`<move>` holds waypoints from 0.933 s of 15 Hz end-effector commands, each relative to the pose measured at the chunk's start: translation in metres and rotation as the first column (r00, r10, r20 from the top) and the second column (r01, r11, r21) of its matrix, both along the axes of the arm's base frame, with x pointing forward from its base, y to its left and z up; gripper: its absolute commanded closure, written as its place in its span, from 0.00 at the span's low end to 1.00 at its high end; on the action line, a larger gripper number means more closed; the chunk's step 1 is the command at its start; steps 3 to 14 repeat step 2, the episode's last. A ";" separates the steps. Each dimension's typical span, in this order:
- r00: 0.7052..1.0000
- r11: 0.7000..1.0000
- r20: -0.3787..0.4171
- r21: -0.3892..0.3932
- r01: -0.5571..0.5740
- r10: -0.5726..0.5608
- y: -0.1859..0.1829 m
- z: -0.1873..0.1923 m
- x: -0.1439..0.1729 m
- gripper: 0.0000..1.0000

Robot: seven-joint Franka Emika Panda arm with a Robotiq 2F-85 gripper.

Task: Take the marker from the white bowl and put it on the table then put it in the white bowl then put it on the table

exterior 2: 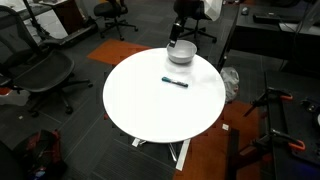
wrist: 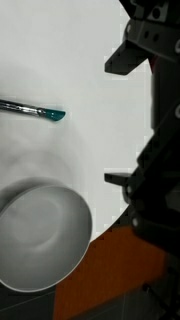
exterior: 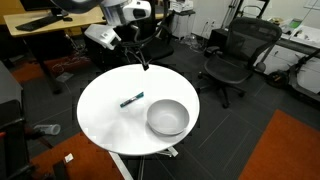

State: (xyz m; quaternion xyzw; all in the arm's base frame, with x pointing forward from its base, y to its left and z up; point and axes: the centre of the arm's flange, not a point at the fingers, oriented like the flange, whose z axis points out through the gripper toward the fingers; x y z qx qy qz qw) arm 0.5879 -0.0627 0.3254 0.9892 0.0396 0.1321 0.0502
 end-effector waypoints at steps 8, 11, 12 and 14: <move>1.000 1.000 -0.005 0.000 -0.005 0.005 0.003 -0.003 0.000 0.00; 1.000 1.000 -0.005 0.000 -0.005 0.005 0.003 -0.003 0.000 0.00; 1.000 1.000 -0.005 0.000 -0.005 0.005 0.003 -0.003 0.000 0.00; 1.000 1.000 -0.005 0.000 -0.005 0.005 0.003 -0.003 0.000 0.00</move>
